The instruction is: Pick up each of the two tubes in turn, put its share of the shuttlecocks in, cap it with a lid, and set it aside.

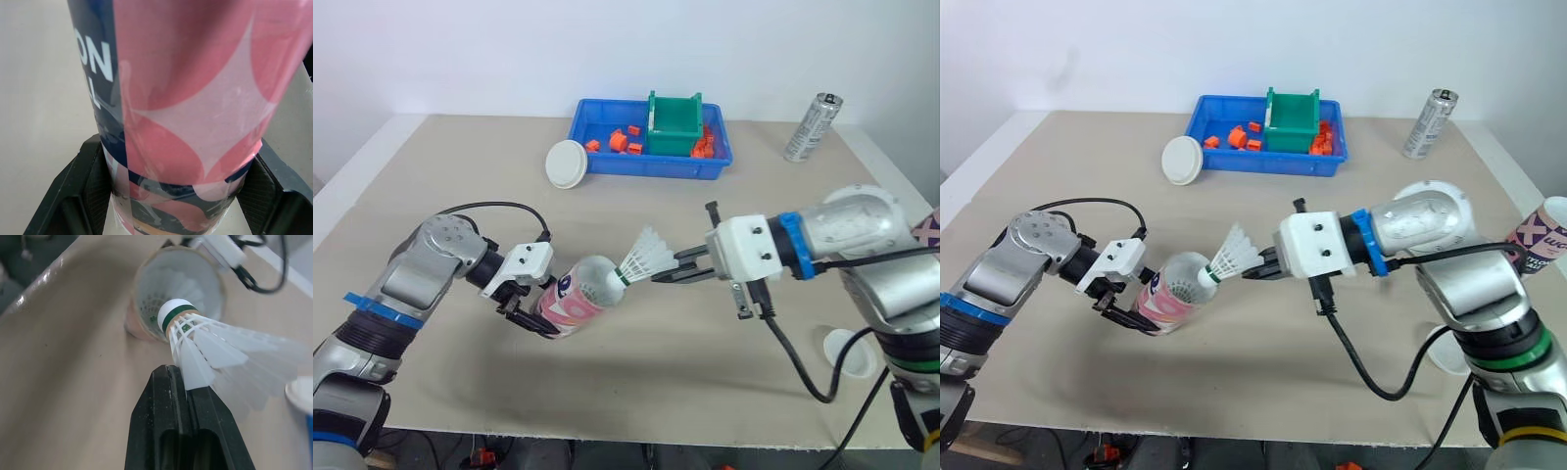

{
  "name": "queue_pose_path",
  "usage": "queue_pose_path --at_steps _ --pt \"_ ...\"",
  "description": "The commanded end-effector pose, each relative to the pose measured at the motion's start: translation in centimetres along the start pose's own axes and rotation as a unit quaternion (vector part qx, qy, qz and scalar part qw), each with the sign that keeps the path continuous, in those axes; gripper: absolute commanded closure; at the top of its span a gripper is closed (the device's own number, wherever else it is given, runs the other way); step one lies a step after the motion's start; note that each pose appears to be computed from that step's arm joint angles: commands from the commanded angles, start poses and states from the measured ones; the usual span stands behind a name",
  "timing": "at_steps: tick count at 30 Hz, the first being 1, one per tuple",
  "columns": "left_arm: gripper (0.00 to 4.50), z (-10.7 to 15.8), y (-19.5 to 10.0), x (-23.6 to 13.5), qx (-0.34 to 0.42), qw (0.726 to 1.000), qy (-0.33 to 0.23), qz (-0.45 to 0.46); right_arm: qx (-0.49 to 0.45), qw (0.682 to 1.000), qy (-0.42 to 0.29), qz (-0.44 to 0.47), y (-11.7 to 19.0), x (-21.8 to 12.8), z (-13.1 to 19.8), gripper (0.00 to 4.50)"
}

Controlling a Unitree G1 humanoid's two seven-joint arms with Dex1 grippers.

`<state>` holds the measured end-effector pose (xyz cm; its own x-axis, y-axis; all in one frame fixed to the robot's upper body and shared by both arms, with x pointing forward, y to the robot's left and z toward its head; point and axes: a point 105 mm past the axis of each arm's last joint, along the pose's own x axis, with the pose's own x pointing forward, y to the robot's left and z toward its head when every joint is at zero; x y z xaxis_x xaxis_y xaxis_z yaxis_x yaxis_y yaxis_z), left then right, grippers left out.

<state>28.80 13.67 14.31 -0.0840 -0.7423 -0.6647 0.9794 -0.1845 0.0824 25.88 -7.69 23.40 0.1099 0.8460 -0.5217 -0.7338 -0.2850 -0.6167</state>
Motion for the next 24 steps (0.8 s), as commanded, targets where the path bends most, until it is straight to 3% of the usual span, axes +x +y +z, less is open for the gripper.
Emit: queue_pose_path --at_steps 1,6,9,14,22,24 --pt "1.27 0.1 0.0 -0.2 0.008 1.0 0.005 0.0 -0.038 0.999 0.004 -0.001 -1.1 0.2 0.6 4.42" --pt "1.27 0.1 0.0 -0.1 0.008 1.0 0.004 0.001 -0.064 0.998 0.002 0.022 -1.5 1.1 1.2 4.42" --pt "1.27 0.1 0.0 -0.1 0.008 1.0 0.005 0.001 -0.067 0.997 -0.019 0.038 -1.8 1.4 2.3 3.57" --pt "1.27 0.2 0.1 -0.2 0.009 1.0 0.004 0.002 -0.047 0.992 -0.101 0.064 -1.7 -0.1 5.4 1.45" --pt "1.27 0.1 0.0 -0.2 0.009 1.0 0.004 0.003 0.036 0.991 -0.125 0.014 -4.0 0.1 4.0 1.45" --pt "1.27 0.1 0.0 -0.2 0.009 1.0 0.005 0.004 0.042 0.992 -0.117 0.009 -4.1 0.9 3.6 1.95"
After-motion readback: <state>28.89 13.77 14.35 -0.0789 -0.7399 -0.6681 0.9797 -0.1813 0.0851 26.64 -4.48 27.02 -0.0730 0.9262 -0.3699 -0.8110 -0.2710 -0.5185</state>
